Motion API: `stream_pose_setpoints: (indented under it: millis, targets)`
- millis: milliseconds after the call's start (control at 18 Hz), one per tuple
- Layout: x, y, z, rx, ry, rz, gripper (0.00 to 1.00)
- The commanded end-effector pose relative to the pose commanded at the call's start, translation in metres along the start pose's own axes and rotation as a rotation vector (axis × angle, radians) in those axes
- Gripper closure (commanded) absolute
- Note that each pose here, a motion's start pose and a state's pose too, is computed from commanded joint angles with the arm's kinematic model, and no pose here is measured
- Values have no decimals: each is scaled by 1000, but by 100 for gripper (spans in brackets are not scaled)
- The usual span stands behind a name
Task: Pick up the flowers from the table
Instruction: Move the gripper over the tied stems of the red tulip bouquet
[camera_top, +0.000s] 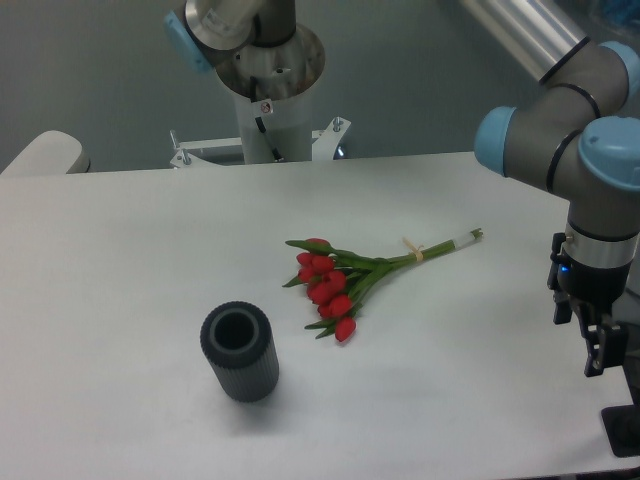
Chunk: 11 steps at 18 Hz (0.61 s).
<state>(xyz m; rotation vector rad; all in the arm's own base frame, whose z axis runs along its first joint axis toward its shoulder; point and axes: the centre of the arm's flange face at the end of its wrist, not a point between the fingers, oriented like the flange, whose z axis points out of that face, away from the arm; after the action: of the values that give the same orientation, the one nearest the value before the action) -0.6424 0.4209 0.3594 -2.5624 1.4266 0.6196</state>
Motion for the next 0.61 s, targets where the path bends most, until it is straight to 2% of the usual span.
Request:
stream_pose_setpoints:
  millis: [389, 556, 611]
  targets:
    - [11, -17, -1, 9, 27, -13, 0]
    - [26, -34, -7, 21, 51, -107, 0]
    - [28, -45, -11, 27, 60, -172, 0]
